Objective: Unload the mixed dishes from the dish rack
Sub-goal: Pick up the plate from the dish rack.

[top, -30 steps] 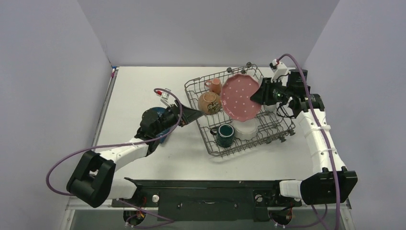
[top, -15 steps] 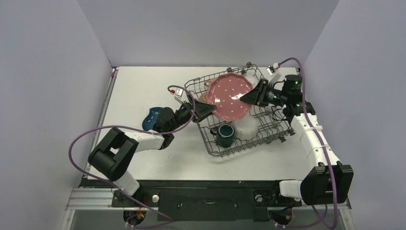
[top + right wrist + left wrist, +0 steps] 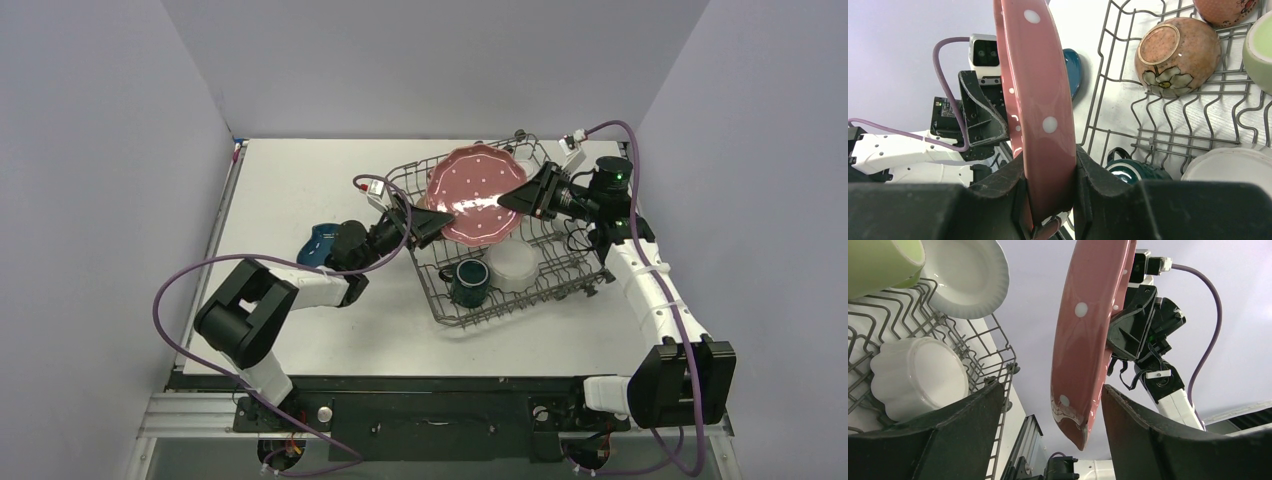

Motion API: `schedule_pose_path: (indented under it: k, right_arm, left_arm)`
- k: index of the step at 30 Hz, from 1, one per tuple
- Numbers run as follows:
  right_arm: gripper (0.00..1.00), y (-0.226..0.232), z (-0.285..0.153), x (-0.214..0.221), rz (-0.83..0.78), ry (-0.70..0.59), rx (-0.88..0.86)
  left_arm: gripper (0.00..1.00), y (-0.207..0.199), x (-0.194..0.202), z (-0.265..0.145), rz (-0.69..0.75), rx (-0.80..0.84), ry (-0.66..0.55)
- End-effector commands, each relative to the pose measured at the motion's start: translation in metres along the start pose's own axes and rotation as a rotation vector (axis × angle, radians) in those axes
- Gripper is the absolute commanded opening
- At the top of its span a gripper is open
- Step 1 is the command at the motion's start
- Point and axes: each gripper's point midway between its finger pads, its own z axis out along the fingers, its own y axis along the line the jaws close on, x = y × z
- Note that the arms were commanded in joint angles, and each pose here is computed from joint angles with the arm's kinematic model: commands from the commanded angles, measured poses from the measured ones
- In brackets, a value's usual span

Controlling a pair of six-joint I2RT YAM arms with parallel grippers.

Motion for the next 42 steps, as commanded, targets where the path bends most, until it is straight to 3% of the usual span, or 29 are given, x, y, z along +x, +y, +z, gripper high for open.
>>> schedule_pose_path:
  k: [1,5,12,33,42]
  right_arm:
    - [0.0,0.051,-0.011,-0.023,-0.159,-0.078,-0.149]
    - [0.0,0.049,-0.011,-0.021,-0.156,-0.076,-0.148]
    - [0.0,0.046,-0.011,-0.021,-0.167,-0.076,-0.135]
    - [0.0,0.046,-0.01,-0.019,-0.164,-0.075,-0.143]
    - [0.0,0.039,-0.013,-0.024,-0.197,-0.086,-0.114]
  left_arm:
    - [0.68,-0.032,-0.01,0.008,0.029,0.113,-0.029]
    - [0.62,-0.034,-0.011,0.009,0.031,0.12,-0.031]
    - [0.65,-0.034,-0.011,0.009,0.031,0.119,-0.03]
    - [0.59,-0.035,-0.011,0.014,0.024,0.127,-0.019]
    - [0.78,-0.028,-0.012,0.011,0.038,0.083,-0.014]
